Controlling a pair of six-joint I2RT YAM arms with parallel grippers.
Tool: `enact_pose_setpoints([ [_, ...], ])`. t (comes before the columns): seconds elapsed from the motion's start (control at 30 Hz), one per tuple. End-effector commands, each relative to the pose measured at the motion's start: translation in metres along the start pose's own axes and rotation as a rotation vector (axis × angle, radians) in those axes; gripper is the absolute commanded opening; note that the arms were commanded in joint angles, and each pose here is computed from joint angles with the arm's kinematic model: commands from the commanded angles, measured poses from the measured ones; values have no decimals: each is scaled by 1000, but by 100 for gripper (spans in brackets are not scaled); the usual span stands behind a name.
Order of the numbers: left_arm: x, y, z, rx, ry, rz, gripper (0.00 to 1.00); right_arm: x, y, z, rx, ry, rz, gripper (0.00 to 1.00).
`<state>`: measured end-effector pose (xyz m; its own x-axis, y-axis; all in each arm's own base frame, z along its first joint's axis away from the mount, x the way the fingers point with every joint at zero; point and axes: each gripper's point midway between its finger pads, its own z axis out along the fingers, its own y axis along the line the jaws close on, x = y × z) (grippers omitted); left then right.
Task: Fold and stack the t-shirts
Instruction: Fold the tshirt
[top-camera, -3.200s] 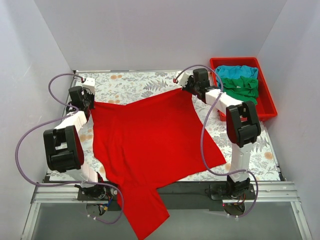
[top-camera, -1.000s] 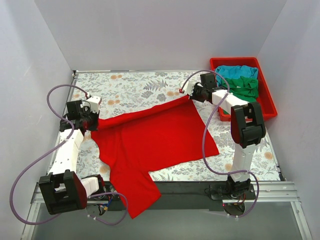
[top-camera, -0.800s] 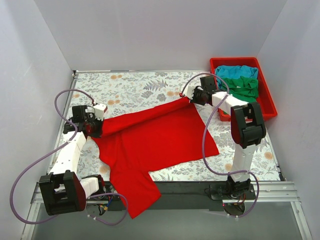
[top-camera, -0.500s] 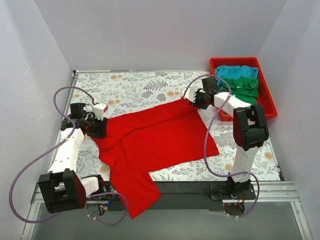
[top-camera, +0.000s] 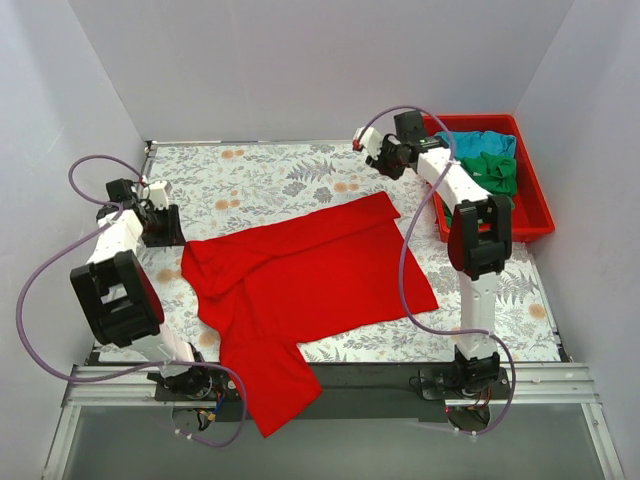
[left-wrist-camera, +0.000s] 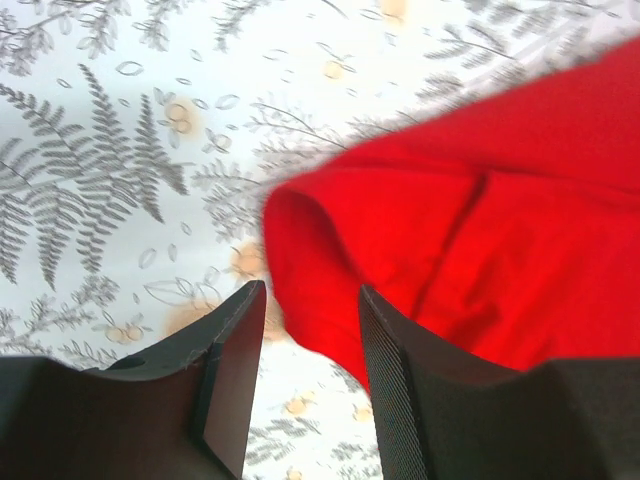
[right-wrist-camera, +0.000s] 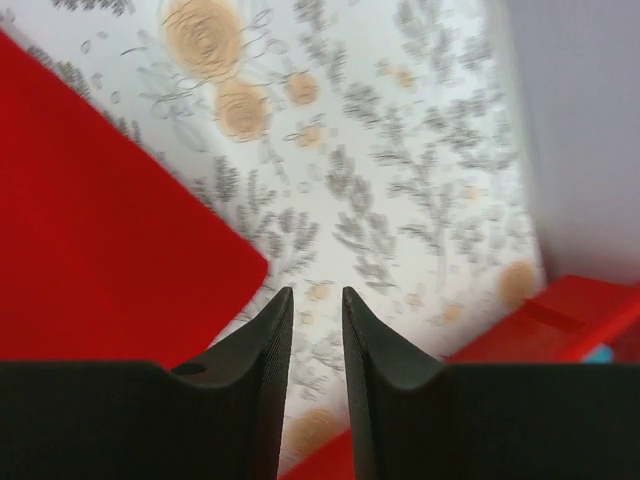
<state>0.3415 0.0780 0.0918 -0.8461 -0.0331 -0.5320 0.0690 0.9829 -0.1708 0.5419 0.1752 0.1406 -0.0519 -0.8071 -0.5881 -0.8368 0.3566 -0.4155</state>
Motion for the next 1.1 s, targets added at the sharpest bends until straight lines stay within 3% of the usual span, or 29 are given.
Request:
enact_pose_setpoints([
  [0.0, -27, 15, 2, -26, -57, 31, 40, 20, 37, 27, -103, 96, 91, 32],
  [0.6, 20, 28, 63, 33, 94, 86, 39, 59, 52, 78, -102, 226, 115, 29],
  [0.87, 24, 44, 69, -69, 99, 85, 4, 83, 57, 80, -83, 311, 110, 28],
  [1.07, 29, 74, 62, -264, 80, 74, 0, 96, 64, 79, -86, 345, 113, 28],
])
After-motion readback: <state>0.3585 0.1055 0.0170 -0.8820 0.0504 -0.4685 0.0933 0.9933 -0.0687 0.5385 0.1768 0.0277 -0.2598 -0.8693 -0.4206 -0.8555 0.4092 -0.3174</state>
